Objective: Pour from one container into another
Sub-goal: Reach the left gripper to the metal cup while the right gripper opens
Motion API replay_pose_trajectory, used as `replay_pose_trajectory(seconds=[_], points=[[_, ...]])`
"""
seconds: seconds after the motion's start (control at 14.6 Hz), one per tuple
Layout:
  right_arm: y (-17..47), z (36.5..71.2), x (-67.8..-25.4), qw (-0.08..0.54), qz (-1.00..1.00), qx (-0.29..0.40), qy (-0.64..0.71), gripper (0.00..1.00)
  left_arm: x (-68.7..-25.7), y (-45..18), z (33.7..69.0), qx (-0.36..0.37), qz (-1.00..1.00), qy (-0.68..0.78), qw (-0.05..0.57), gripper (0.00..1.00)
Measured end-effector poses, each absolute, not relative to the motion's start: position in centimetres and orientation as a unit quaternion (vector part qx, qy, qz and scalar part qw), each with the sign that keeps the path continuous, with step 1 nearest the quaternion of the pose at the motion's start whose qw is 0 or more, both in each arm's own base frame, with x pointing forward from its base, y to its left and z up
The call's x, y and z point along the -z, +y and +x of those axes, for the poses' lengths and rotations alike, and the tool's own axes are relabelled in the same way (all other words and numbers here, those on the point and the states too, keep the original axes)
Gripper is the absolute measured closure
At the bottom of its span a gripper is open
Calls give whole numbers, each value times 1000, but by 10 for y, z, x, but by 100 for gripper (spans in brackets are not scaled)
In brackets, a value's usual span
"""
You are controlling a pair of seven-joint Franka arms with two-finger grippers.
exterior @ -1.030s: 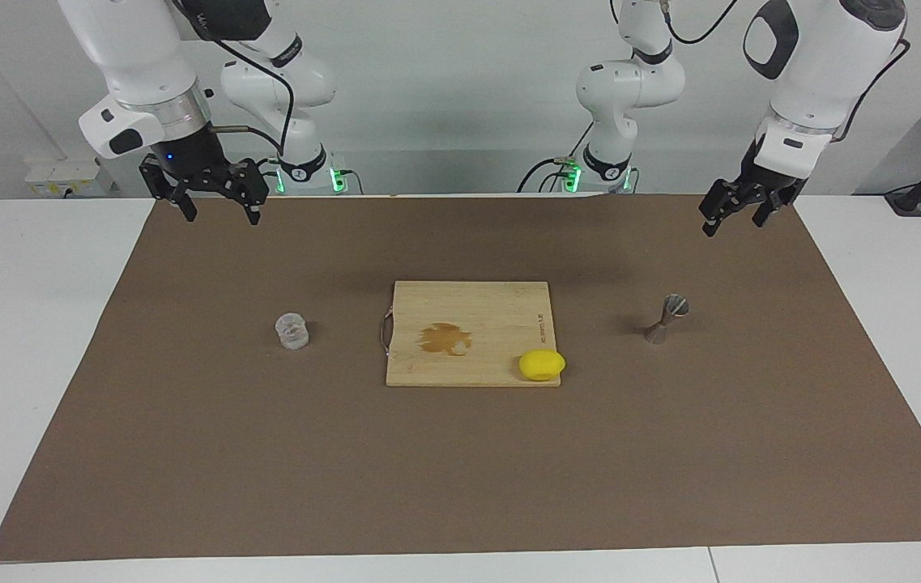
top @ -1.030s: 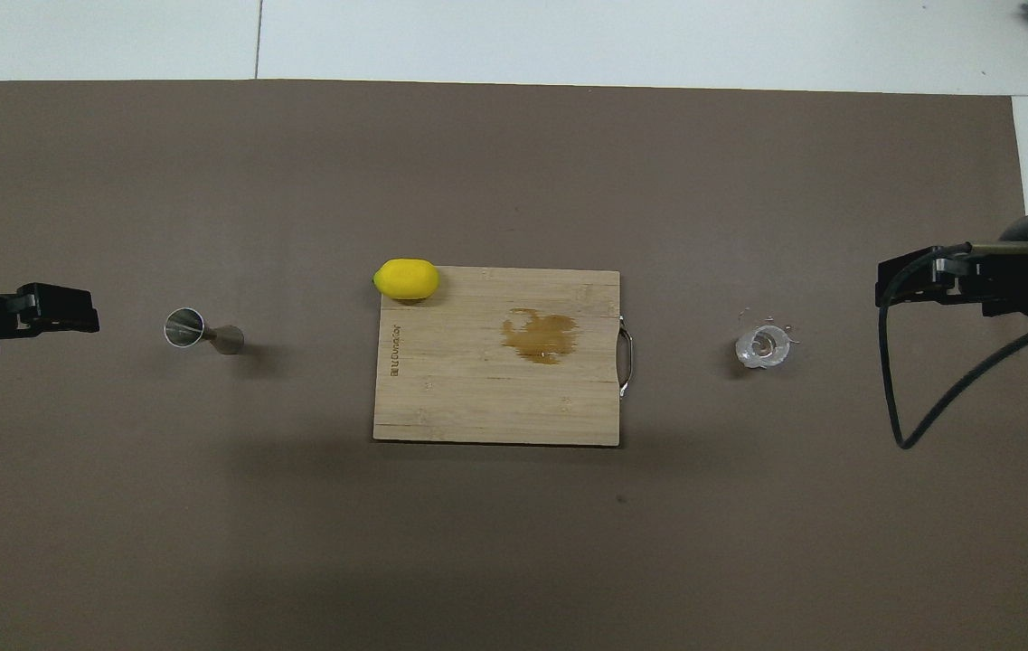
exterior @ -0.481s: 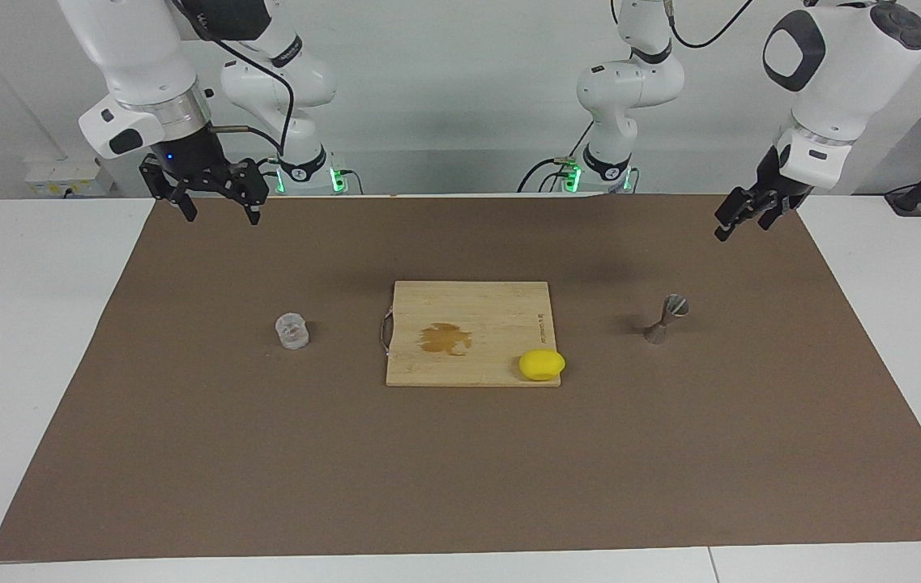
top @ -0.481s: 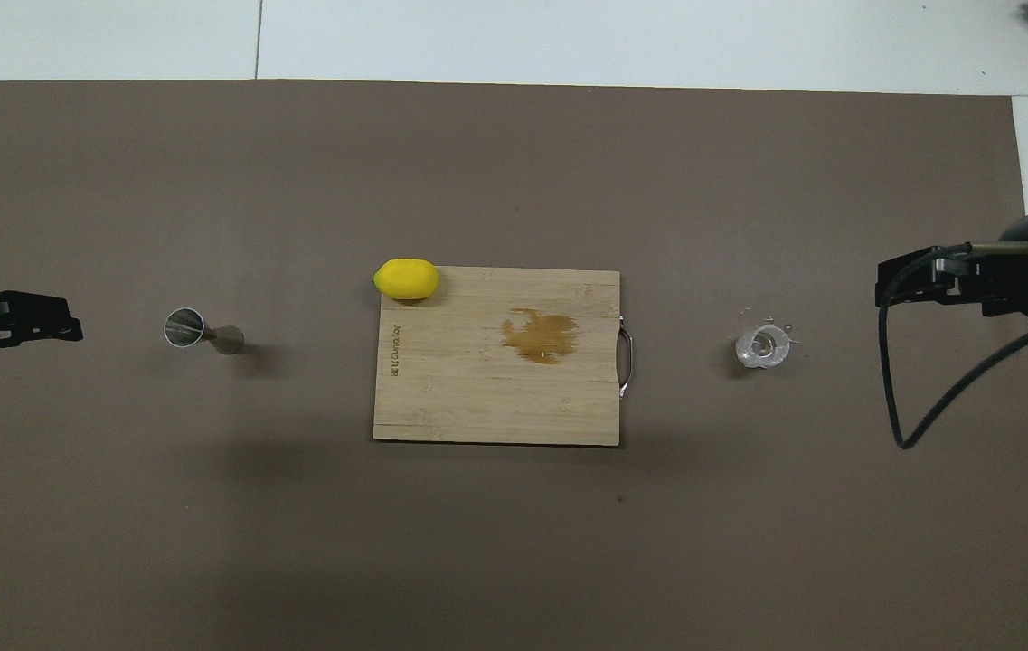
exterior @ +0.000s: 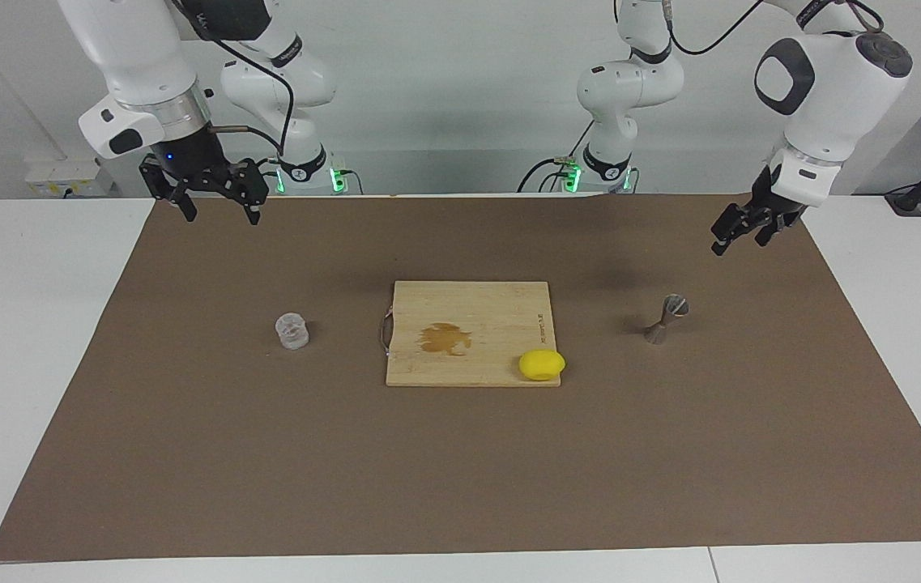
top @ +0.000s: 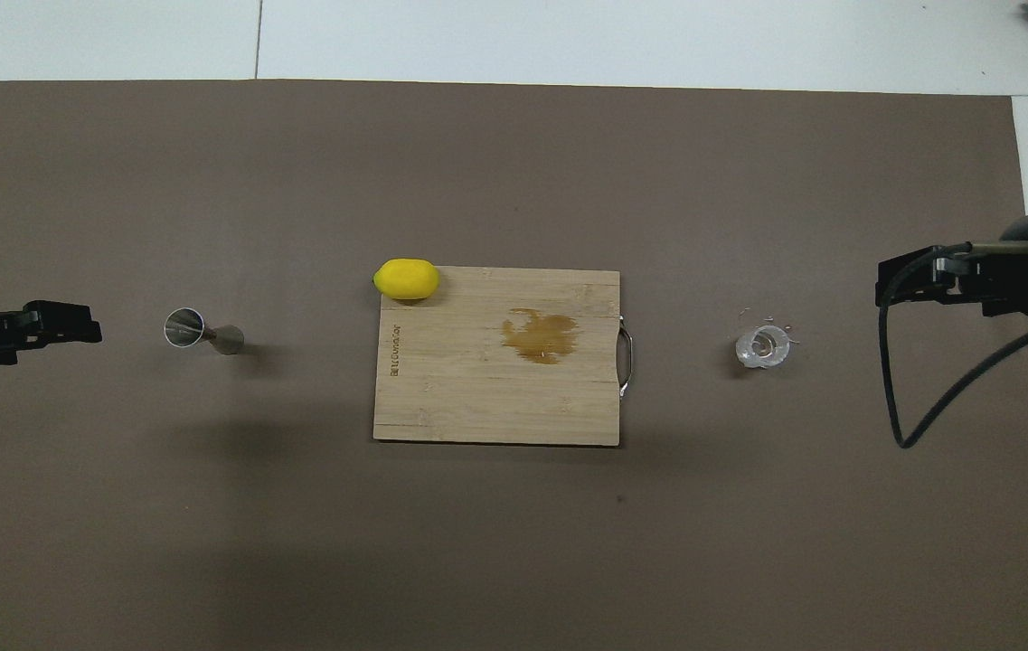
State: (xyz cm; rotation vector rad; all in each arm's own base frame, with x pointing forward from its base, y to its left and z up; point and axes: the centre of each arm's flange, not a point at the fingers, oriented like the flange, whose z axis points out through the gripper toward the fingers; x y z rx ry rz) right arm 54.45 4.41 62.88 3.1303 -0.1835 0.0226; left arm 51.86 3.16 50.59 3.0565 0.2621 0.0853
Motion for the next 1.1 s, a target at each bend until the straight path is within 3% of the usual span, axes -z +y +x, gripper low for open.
replay_pose_trajectory(seconds=[0.55,1.1], points=[[39,549,-612,1,984,-12,-178,0,-463,58,543,-68,984,-47,155,0],[-2,557,-557,-1,916,-8,-402,3,-422,69,554,-118,950,-133,258,0]])
